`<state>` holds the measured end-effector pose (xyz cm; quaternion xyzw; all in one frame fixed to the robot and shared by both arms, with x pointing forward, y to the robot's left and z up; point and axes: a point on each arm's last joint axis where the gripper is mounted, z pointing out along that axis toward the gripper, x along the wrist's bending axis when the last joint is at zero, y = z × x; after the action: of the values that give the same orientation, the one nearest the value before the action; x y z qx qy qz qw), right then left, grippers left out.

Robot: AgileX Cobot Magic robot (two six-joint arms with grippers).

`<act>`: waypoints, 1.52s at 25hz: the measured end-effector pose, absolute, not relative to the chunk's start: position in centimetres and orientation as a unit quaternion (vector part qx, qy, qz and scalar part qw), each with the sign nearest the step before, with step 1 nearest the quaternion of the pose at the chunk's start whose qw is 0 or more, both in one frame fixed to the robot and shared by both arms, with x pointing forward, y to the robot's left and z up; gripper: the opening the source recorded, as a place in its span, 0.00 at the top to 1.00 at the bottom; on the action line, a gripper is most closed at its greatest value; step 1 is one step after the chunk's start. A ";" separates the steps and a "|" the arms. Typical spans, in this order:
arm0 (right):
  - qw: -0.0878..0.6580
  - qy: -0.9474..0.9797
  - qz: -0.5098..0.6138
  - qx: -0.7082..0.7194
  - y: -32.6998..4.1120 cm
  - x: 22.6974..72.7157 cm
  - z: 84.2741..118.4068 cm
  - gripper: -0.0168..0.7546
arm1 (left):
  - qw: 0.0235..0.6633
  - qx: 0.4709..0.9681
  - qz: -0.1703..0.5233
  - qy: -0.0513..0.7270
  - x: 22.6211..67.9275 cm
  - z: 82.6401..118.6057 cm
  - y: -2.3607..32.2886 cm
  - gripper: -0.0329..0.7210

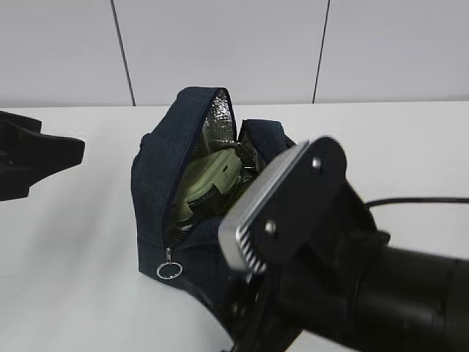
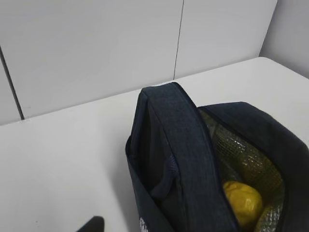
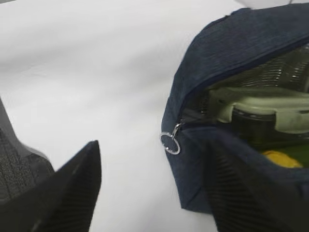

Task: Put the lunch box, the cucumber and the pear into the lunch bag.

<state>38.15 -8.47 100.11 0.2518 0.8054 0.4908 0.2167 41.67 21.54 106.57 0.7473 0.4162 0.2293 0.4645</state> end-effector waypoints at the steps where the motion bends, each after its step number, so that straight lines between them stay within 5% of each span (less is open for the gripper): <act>1: 0.210 0.807 0.487 0.261 -8.2 38.1 99.4 0.34 | 0.466 0.746 0.232 0.415 41.6 106.7 21.6 0.39; 17: 0.195 0.800 0.463 0.328 -3.3 41.2 87.8 0.40 | 0.469 0.746 0.232 0.412 41.3 106.8 21.6 0.41; 38: 0.231 0.768 0.465 0.376 -0.4 44.0 87.0 0.42 | 0.466 0.753 0.221 0.409 41.1 106.7 21.5 0.43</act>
<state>44.00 -0.45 86.97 0.3764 0.7675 0.4648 0.2307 41.13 21.52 106.67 0.7526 0.4094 0.2207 0.4661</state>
